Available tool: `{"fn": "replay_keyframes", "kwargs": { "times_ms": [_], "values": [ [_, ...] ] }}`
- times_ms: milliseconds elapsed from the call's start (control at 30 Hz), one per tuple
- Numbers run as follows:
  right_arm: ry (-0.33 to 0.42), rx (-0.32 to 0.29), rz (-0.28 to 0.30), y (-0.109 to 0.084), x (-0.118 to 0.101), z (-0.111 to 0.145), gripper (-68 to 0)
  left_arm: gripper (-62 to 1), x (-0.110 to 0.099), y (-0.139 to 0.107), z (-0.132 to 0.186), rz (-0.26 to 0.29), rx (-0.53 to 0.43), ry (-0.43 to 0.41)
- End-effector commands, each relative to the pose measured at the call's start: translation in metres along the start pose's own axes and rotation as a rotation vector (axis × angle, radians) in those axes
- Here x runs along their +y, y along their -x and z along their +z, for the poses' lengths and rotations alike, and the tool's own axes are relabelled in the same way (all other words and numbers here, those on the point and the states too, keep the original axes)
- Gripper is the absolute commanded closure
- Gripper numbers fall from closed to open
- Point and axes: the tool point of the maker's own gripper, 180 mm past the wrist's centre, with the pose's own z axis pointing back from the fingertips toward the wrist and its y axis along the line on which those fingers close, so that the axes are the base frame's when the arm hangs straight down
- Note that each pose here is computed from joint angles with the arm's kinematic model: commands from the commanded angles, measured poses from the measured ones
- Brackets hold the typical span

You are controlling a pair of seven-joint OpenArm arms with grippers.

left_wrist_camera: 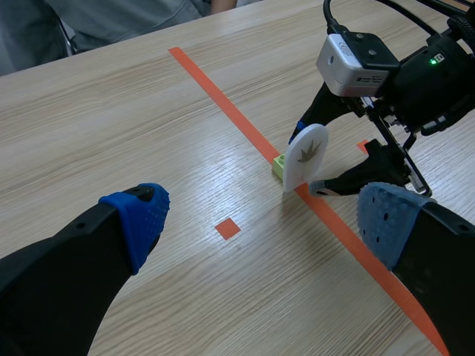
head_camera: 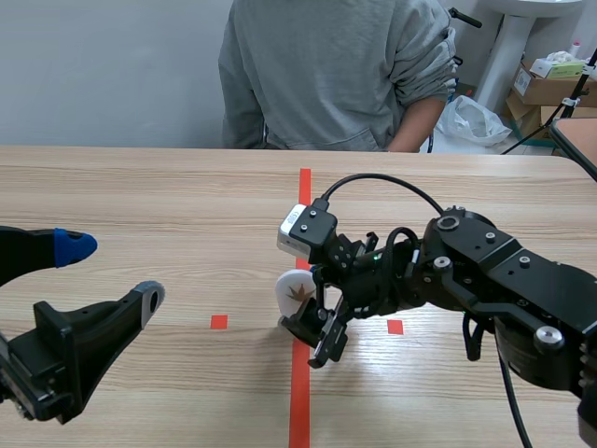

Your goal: Do the leaf sorting experiment

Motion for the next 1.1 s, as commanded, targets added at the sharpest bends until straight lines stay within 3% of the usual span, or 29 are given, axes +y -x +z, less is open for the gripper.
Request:
{"fn": "replay_keyframes", "kwargs": {
  "times_ms": [0,167,500,833,1067],
  "values": [
    [0.016,-0.034,0.023,-0.014,-0.009,0.004,-33.3,-54.2,-0.001,-0.006,0.001,0.007,-0.025,-0.002],
    [0.016,-0.033,0.023,-0.014,-0.009,0.004,-26.5,-54.2,-0.001,-0.006,0.001,0.007,-0.025,-0.002],
    [0.016,-0.033,0.023,-0.014,-0.009,0.004,-4.0,-54.2,-0.001,-0.006,0.001,0.007,-0.025,-0.002],
    [0.086,-0.059,0.001,-0.021,-0.028,0.021,-3.2,-54.2,-0.001,-0.006,0.001,0.007,-0.024,-0.002],
    [0.237,-0.053,-0.061,-0.006,-0.058,0.055,-3.3,-54.2,-0.001,-0.006,0.001,0.007,-0.024,-0.002]
  ]
}}
